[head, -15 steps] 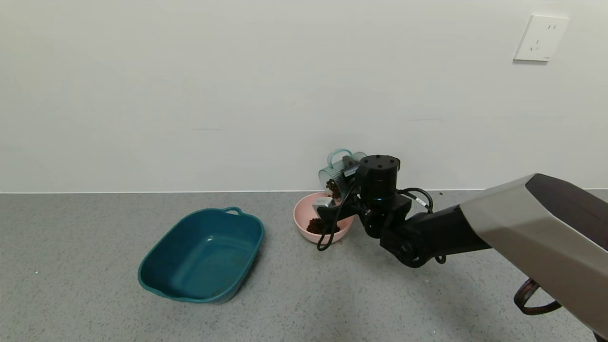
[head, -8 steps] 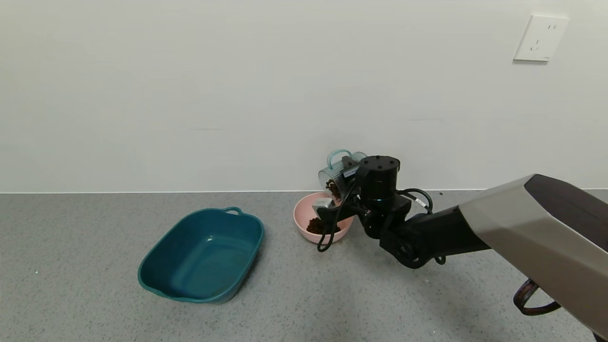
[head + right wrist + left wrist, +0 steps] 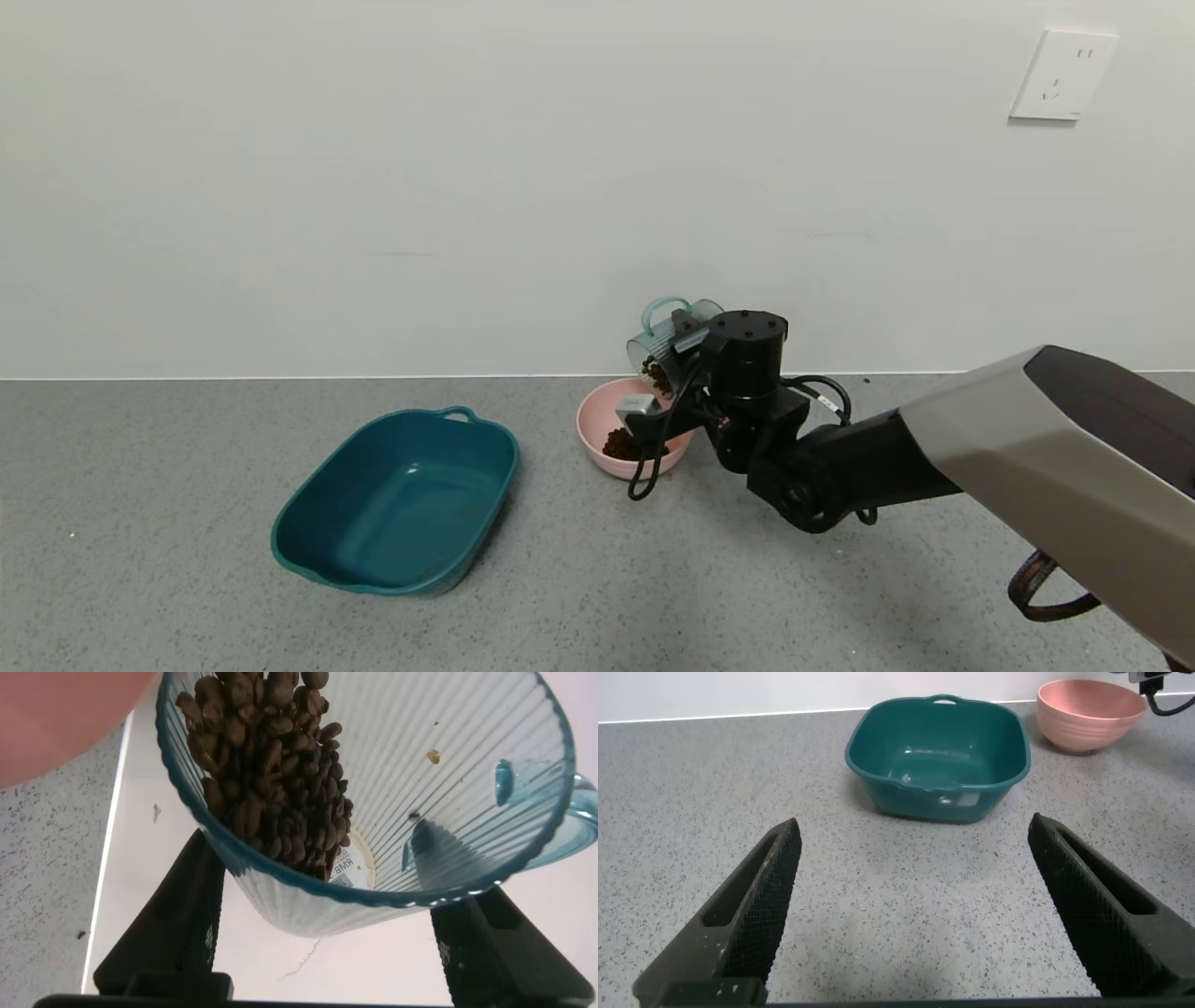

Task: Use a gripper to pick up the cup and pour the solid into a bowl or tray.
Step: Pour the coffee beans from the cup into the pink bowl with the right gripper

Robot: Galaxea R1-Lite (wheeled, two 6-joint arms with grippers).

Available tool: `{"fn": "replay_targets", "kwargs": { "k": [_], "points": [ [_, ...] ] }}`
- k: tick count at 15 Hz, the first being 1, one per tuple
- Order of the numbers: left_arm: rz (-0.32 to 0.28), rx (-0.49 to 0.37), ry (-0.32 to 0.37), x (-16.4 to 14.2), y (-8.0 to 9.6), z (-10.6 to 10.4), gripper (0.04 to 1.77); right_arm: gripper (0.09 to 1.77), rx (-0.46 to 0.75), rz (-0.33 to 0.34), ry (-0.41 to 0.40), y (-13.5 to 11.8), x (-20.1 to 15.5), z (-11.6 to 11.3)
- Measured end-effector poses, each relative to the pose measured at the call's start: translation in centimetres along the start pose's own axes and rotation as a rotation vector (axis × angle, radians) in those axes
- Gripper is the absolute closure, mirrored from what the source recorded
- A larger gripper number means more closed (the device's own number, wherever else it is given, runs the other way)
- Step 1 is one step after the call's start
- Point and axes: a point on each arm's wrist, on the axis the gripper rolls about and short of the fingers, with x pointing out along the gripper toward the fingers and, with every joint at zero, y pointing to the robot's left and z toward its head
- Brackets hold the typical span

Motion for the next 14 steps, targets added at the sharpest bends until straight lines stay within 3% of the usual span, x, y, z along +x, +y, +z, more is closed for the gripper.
{"fn": "replay_targets", "kwargs": {
  "k": [14],
  "points": [
    [0.0,0.0,0.0,0.0,0.0,0.0,0.06,0.54,-0.039,-0.013,0.005,0.09,-0.11,0.02]
  ]
}}
